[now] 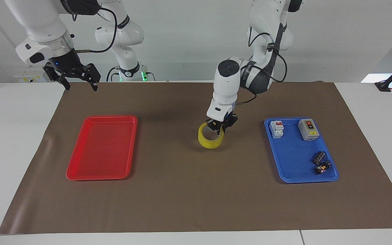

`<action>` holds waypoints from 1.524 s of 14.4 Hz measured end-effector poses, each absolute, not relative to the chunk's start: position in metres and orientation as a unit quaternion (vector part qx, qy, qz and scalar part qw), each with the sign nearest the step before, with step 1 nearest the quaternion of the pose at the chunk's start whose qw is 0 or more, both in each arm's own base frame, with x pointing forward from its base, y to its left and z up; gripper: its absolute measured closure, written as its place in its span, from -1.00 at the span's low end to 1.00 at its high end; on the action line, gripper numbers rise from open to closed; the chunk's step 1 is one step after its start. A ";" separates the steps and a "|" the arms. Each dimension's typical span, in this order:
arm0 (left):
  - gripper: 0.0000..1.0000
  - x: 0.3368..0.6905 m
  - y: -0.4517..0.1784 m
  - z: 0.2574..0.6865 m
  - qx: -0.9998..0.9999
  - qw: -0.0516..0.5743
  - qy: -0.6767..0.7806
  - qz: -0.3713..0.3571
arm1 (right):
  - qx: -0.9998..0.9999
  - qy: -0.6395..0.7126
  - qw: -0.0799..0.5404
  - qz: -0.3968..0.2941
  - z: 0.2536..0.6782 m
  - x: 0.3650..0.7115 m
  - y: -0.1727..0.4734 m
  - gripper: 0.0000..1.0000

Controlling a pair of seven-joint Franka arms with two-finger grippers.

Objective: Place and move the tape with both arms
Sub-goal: 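Carry the tape with the left gripper to the table center and release it, then retract the left gripper while the right gripper reaches the yellow tape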

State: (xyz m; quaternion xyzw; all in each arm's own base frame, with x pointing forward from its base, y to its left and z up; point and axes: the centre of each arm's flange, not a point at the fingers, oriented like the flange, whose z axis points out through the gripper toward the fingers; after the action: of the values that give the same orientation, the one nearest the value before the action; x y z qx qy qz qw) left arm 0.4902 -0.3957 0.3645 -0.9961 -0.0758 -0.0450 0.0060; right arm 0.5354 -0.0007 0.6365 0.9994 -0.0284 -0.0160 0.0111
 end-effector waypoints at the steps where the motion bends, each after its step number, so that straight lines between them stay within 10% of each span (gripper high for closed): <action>1: 0.59 0.485 -0.408 0.352 -0.996 0.006 -0.072 -0.045 | 0.999 -0.028 0.011 -0.016 0.636 0.535 -0.001 -1.00; 10: 0.52 0.476 -0.434 0.326 -0.997 0.002 -0.055 -0.046 | 0.999 -0.028 0.011 -0.016 0.636 0.535 -0.001 -1.00; 17: -0.98 0.506 -0.374 0.397 -0.998 0.020 -0.041 -0.044 | 0.999 -0.028 0.011 -0.016 0.636 0.535 -0.001 -1.00; 22: -1.00 0.544 -0.254 0.460 -0.998 0.040 -0.030 -0.028 | 1.000 -0.014 0.011 -0.013 0.630 0.536 0.004 -1.00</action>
State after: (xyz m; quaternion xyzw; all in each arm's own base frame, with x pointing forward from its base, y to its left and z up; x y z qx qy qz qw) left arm 0.5439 -0.2544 0.4596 -0.9984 -0.0298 -0.0283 0.0400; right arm 0.5364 0.0039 0.6302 0.9998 -0.0135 -0.0130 0.0108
